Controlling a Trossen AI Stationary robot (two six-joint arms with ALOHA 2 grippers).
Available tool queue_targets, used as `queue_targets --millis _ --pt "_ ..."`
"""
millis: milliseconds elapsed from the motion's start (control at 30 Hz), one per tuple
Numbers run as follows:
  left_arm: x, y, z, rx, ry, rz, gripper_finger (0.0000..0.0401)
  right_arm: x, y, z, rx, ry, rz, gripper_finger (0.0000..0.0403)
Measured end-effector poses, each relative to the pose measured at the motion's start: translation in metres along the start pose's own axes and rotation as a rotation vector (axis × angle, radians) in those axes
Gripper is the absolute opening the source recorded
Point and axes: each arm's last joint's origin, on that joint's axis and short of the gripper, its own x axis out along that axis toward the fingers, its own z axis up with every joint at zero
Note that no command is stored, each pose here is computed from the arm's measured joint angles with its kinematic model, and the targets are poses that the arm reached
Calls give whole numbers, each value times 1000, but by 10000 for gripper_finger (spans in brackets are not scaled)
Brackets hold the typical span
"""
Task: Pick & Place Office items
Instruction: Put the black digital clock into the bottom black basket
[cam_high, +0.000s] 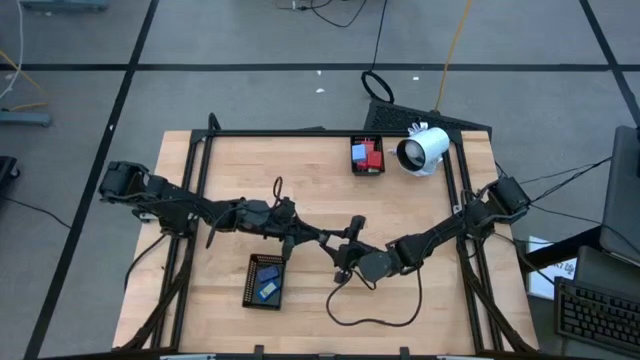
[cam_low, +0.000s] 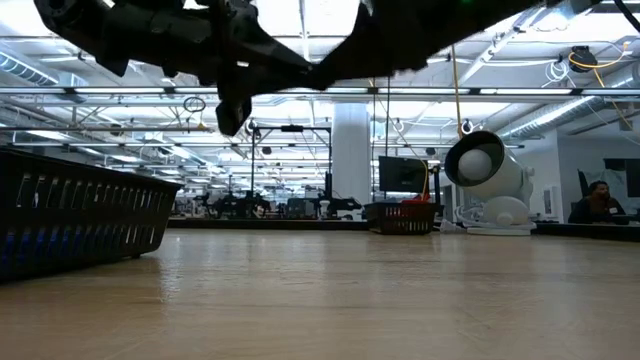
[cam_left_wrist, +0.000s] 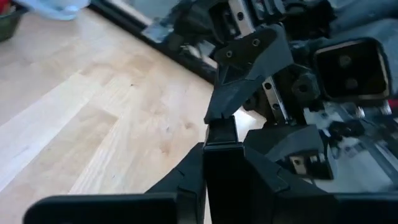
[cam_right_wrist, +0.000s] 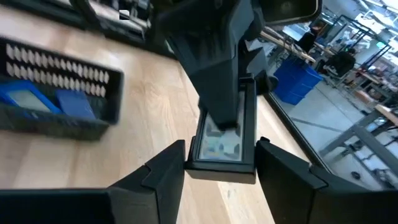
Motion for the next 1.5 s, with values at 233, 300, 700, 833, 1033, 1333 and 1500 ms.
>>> queue_targets --millis 233,300,700,833,1033,1333,1500 --pt "-21 -13 19 133 10 -119 54 -37 -1 20 28 -48 -109 194" --pt "-30 -21 24 187 2 -155 54 -51 -9 31 107 -71 -173 195" --pt "-95 -49 32 342 12 -35 54 -121 -51 -15 277 -112 -95 196" --pt "-104 -56 26 381 26 -12 54 -115 -65 -63 459 -94 114 196" --pt "-107 -64 18 440 46 -21 54 -100 -84 -96 562 -277 342 196" --pt "-108 -66 17 452 50 -25 57 -81 -155 -139 676 -392 366 196" --pt "-108 -65 16 456 61 -20 54 -86 -184 -145 676 -441 326 196"
